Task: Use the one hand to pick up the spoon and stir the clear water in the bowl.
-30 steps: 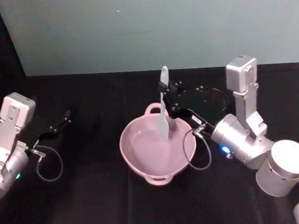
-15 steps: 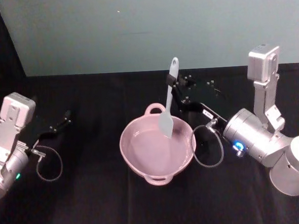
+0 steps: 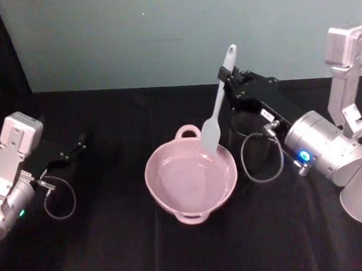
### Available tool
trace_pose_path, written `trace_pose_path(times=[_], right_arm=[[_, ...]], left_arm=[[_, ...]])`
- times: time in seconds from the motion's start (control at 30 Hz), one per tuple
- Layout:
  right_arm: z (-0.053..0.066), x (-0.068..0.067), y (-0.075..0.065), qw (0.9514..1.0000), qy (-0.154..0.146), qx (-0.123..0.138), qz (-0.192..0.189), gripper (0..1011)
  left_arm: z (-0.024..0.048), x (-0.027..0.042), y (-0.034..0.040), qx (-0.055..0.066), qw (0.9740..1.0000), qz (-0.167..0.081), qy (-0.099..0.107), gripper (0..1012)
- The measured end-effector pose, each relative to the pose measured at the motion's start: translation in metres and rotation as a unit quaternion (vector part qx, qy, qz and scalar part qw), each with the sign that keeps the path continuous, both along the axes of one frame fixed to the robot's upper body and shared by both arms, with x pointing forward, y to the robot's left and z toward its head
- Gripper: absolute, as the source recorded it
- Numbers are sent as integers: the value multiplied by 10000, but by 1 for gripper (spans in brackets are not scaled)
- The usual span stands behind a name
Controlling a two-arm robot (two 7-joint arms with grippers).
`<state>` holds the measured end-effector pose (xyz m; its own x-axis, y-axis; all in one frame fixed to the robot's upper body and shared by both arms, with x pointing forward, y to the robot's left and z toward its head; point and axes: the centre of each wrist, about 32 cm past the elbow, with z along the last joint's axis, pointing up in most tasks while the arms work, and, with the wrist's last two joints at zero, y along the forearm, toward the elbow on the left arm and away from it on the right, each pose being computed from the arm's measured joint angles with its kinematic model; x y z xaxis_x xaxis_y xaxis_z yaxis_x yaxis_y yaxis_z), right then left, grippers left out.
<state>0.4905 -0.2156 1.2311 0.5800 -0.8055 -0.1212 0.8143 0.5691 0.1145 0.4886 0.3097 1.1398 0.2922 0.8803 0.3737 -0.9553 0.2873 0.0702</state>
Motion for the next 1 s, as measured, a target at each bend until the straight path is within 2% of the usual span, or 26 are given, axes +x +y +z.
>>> trace_pose_path(times=[0.5, 0.7, 1.0], right_arm=[[183, -94, -68, 9969, 180, 565, -509, 110], [244, -63, -151, 9946, 182, 723, -722, 110], [247, 68, -327, 9890, 319, 973, -1064, 110]], left_arm=[[0, 0, 0, 0, 10000, 0, 1, 1011], [0, 0, 0, 0, 10000, 0, 0, 1011], [0, 0, 0, 0, 10000, 0, 0, 1011]])
